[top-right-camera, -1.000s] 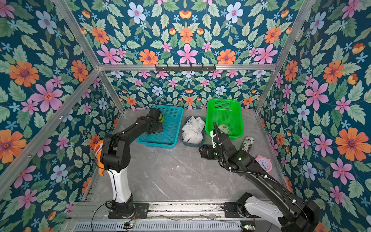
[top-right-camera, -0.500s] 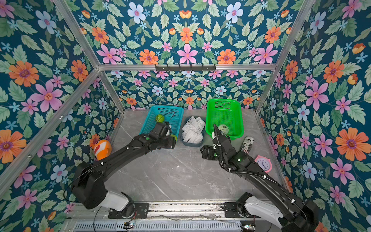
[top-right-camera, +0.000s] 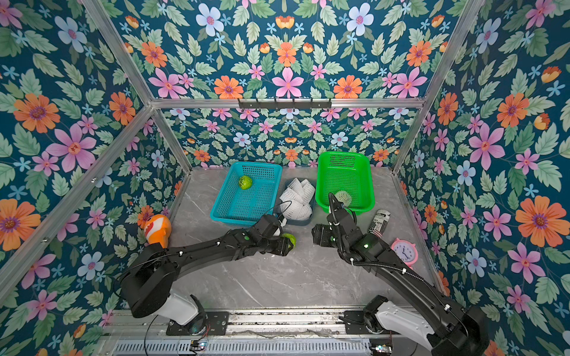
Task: Sleeve custard apples in foam nets
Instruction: Place the custard apple at the center of the board.
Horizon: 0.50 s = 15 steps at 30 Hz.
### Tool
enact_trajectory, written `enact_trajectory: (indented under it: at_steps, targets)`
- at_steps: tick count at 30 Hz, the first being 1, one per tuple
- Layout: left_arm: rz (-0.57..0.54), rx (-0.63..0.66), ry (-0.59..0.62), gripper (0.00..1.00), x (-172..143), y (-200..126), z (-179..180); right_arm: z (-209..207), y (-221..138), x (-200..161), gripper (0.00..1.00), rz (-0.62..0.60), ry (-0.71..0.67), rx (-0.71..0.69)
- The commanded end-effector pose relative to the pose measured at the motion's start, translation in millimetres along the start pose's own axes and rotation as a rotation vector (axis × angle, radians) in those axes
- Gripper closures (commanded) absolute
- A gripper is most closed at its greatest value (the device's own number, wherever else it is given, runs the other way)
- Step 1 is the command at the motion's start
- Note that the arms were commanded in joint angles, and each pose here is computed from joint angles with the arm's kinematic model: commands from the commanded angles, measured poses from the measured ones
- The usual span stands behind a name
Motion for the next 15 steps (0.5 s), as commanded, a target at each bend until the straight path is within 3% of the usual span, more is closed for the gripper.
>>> enact_trajectory:
  at_steps: [1,10,15]
  targets:
    - [-0.002,0.002,0.037,0.41,1,5,-6,-1,2,4,0.20,-0.020,0.011,-0.009]
    - [0.111,0.029,0.076,0.39,-27,26,-7,-3,8,3,0.20,-0.006,0.015,-0.014]
    - [0.127,0.042,0.090,0.29,-31,29,-8,-3,7,5,0.19,-0.006,0.011,-0.013]
Point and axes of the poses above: each gripper's point midway between its finger pads, its own y axis out along the fingers, its own z axis along the line the jaws close on, x = y × z, the point moved 1 cm from there along -y, back along the fingers, and after that the axes turned 5 degrees about y, right-handed, at the moved point
